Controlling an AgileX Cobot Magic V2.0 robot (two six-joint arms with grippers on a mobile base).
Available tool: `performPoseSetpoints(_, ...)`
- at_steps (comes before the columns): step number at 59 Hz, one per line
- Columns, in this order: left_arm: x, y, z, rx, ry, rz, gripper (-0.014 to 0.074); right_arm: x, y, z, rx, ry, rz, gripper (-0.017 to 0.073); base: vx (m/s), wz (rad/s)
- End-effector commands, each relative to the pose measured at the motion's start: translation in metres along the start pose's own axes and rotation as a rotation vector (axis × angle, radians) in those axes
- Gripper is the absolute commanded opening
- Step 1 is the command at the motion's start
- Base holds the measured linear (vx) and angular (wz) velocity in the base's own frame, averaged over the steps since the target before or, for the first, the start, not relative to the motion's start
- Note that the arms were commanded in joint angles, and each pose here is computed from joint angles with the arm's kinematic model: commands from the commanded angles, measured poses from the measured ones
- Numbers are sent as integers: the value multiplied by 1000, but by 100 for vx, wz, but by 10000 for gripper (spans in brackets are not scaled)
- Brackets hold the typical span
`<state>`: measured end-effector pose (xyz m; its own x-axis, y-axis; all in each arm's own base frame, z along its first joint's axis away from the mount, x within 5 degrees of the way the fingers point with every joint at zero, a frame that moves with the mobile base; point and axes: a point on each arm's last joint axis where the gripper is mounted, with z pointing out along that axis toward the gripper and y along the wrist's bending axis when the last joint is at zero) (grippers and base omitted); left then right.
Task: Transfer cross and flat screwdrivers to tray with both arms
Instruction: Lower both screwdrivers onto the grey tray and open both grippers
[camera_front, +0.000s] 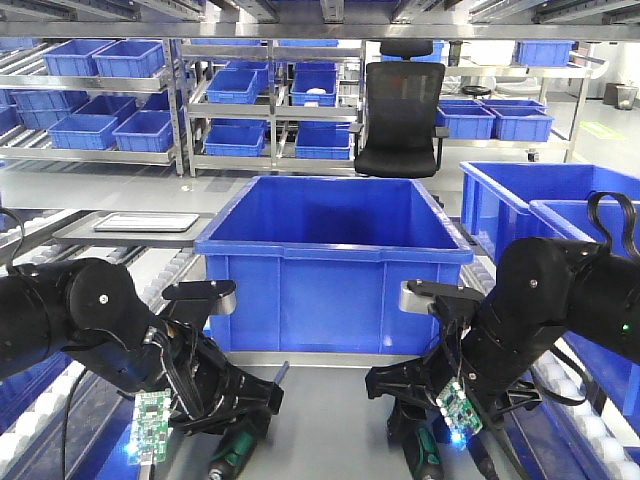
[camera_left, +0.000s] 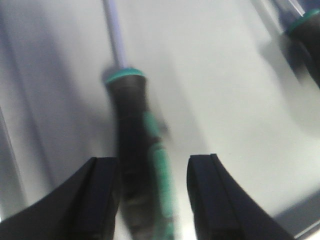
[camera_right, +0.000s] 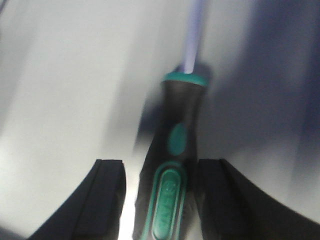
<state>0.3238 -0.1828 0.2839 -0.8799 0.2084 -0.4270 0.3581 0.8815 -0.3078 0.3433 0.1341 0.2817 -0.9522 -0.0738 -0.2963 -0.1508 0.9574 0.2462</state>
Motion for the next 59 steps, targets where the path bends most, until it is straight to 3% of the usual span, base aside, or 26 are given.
performPoseSetpoints(1, -10, -11, -27, 30, -114, 16, 441, -4, 7, -31, -31, -102, -28, 407, 0, 0)
performPoseSetpoints(11, -9, -11, -47, -11, -148, 68, 440, 2, 7, -65, -3, -194, -89, 393, 0, 0)
performPoseSetpoints(19, -5, -12, -78, -75, -217, 142, 395, 15, 6, -110, 42, -312, -135, 341, 0, 0)
performPoseSetpoints(25, 2, -12, -110, -144, -272, 207, 246, 31, 5, -148, 75, -419, -167, 235, 0, 0)
performPoseSetpoints(33, 15, -12, -153, -231, -354, 271, -10, 59, 1, -203, 126, -600, -209, -15, 0, 0)
performPoseSetpoints(46, 60, -15, -212, -226, -616, 298, -3, 131, -6, -272, 111, -1033, -265, -10, 0, 0)
performPoseSetpoints(51, 89, -12, -222, -199, -778, 302, -3, 165, -17, -262, 101, -1133, -286, -9, 0, 0)
performPoseSetpoints(59, 135, 0, -209, -170, -903, 306, 0, 220, -37, -224, 117, -1204, -320, -9, 0, 0)
